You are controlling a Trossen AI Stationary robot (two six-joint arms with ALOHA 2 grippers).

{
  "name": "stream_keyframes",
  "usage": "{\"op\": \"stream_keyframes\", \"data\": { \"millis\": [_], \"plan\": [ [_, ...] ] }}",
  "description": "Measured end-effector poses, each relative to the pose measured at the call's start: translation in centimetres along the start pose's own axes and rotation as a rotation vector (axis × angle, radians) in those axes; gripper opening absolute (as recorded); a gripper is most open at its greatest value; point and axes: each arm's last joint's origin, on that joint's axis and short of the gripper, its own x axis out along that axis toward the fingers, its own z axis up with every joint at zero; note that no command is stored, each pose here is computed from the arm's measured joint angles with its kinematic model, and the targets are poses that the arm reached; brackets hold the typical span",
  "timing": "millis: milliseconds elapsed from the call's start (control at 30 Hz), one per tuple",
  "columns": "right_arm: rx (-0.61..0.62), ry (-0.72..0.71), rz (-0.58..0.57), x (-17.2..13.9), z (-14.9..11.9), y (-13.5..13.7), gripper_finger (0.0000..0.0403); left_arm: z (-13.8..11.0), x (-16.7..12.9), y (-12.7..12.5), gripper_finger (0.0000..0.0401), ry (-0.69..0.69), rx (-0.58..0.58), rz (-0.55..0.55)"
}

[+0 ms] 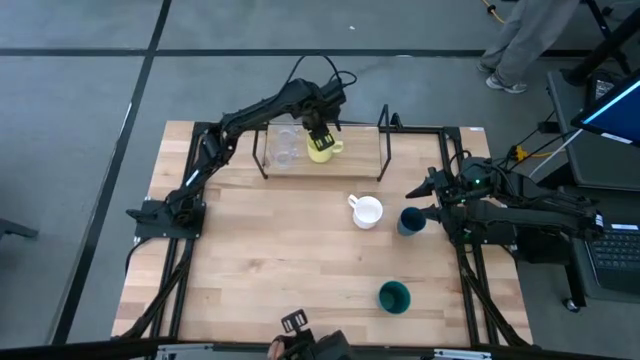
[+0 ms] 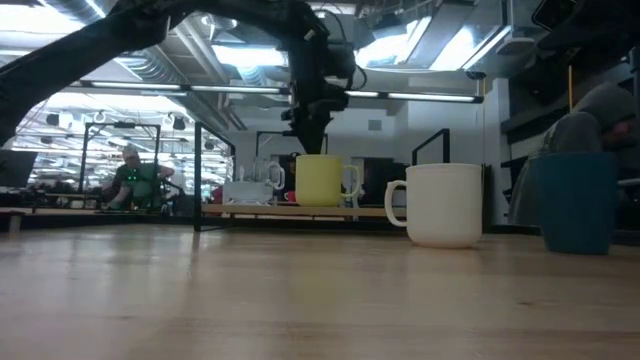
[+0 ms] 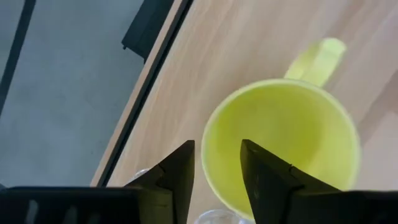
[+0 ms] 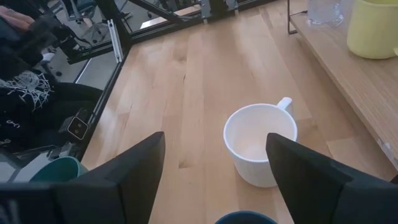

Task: Stack small to large cups/mugs on shelf
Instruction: Put the yellow mug on the shelf

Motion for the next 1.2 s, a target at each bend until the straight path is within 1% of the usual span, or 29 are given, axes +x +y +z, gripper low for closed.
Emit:
{"op": "stream_keyframes", "data": {
  "millis": [133,233,333,467,533,567,600,667,700,867,933,967,1000,1033,1100,1133,1167,1200],
  "plan": [
    [0.000,0.000,0.000,0.0,0.0,0.0,0.0282,-0.2,-1.7,-0.2,0.0124,-0.031,-0.003,-0.002],
    [0.001,0.000,0.000,0.0,0.0,0.0,0.0282,-0.4,-3.2,-0.7,0.0124,-0.061,-0.034,-0.007],
    [0.002,0.000,0.000,0.0,0.0,0.0,0.0282,-0.5,-4.3,-1.4,0.0124,-0.087,-0.146,-0.020],
    [0.003,0.000,0.000,0.0,0.0,0.0,0.0282,-0.8,-5.0,-3.1,0.0124,-0.085,-0.353,-0.046],
    [0.005,0.000,0.000,0.0,0.0,0.0,0.0282,-1.0,-5.3,-4.1,0.0124,-0.054,-0.468,-0.101],
    [0.005,0.000,0.000,0.0,0.0,0.0,0.0282,-1.1,-5.3,-4.6,0.0124,-0.027,-0.508,-0.147],
    [0.005,0.001,0.000,0.0,0.0,0.0,0.0282,-1.2,-5.4,-5.2,0.0124,0.001,-0.523,-0.196],
    [0.006,0.001,0.000,0.0,0.0,0.0,0.0282,-1.5,-5.6,-6.2,0.0124,0.040,-0.502,-0.260],
    [0.005,0.001,0.000,0.0,0.0,0.0,0.0282,-1.6,-5.7,-6.6,0.0124,0.041,-0.453,-0.272],
    [0.005,0.001,0.000,0.0,0.0,0.0,0.0282,-1.9,-6.3,-8.9,0.0124,-0.005,-0.059,-0.287],
    [0.005,0.001,0.000,0.0,0.0,0.0,0.0282,-2.0,-6.7,-9.8,0.0124,-0.027,0.042,-0.292],
    [0.007,0.001,0.000,0.0,0.0,0.0,0.0282,-2.1,-6.9,-10.2,0.0124,-0.033,0.049,-0.293],
    [0.007,0.002,0.000,0.0,0.0,0.0,0.0282,-2.1,-7.0,-10.6,0.0124,-0.031,0.006,-0.288],
    [0.008,0.002,0.000,0.0,0.0,0.0,0.0282,-2.1,-7.1,-11.0,0.0124,-0.028,-0.070,-0.283],
    [0.012,0.002,0.000,0.0,0.0,0.0,0.0282,-2.0,-7.2,-11.4,0.0124,-0.021,-0.280,-0.281],
    [0.017,0.002,0.000,0.0,0.0,0.0,0.0282,-1.9,-7.2,-11.5,0.0124,-0.020,-0.367,-0.281],
    [0.023,0.002,0.000,0.0,0.0,0.0,0.0282,-1.9,-7.3,-11.6,0.0124,-0.017,-0.429,-0.281],
    [0.025,0.002,0.000,0.0,0.0,0.0,0.0282,-1.9,-7.3,-11.6,0.0124,-0.013,-0.463,-0.280]
  ]
}}
